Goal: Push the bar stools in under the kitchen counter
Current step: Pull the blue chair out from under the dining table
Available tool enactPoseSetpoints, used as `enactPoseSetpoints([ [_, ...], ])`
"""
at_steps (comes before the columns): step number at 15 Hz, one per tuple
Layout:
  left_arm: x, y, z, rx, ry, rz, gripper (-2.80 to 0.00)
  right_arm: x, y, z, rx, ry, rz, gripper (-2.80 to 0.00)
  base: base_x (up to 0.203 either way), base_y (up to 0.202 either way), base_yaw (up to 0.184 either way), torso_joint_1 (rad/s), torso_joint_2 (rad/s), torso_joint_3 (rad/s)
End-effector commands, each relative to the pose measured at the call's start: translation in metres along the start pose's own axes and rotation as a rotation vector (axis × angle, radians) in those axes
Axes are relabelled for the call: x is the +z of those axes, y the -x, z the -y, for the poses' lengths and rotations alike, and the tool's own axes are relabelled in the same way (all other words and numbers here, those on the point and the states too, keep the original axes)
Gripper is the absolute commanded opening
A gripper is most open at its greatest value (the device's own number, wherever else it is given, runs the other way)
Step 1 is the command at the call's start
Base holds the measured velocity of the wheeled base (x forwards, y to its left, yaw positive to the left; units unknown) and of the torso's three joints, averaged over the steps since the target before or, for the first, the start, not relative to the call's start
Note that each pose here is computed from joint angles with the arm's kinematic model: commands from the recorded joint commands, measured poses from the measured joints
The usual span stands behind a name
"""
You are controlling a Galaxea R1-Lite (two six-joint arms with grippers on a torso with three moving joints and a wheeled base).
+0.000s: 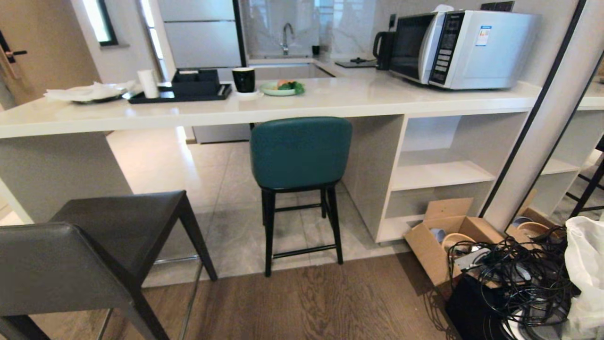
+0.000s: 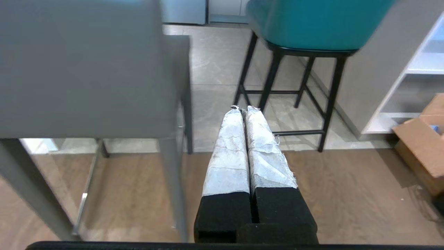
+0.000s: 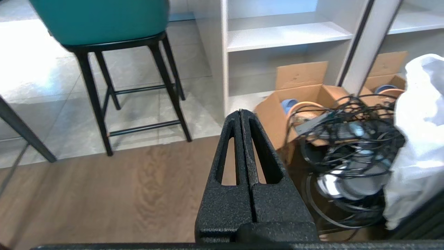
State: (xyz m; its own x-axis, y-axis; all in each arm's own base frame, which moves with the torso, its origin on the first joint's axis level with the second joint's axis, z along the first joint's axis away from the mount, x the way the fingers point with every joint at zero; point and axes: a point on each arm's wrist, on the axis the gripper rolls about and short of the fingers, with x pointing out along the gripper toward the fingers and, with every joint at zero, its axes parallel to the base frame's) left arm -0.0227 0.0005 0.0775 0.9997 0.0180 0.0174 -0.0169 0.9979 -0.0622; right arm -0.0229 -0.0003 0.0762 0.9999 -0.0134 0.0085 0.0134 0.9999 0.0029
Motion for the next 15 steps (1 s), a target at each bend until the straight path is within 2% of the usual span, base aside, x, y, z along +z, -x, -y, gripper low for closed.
enactPoseSetpoints([
  [1,-0.0003,-0.0002,0.0,-0.001,0.001,-0.002,-2.8,0.0001,-0.0001,0.0,0.0,0.0,-0.001,-2.8,0.0,-0.199,0.002,0.005,0.0,0.002],
  [5,-0.0003,-0.0002,0.0,0.001,-0.001,-0.002,-2.8,-0.0001,-0.0001,0.0,0.0,0.0,-0.002,-2.8,0.0,-0.14,0.003,0.003,0.0,0.003],
  [11,-0.0003,-0.0002,0.0,0.001,0.001,-0.002,-2.8,0.0001,-0.0001,0.0,0.0,0.0,-0.001,-2.8,0.0,0.0,0.0,0.0,0.0,0.0],
  [15,-0.0003,-0.0002,0.0,0.001,0.001,-0.002,-2.8,0.0001,-0.0001,0.0,0.0,0.0,-0.001,-2.8,0.181,0.0,0.002,0.004,0.0,0.001],
])
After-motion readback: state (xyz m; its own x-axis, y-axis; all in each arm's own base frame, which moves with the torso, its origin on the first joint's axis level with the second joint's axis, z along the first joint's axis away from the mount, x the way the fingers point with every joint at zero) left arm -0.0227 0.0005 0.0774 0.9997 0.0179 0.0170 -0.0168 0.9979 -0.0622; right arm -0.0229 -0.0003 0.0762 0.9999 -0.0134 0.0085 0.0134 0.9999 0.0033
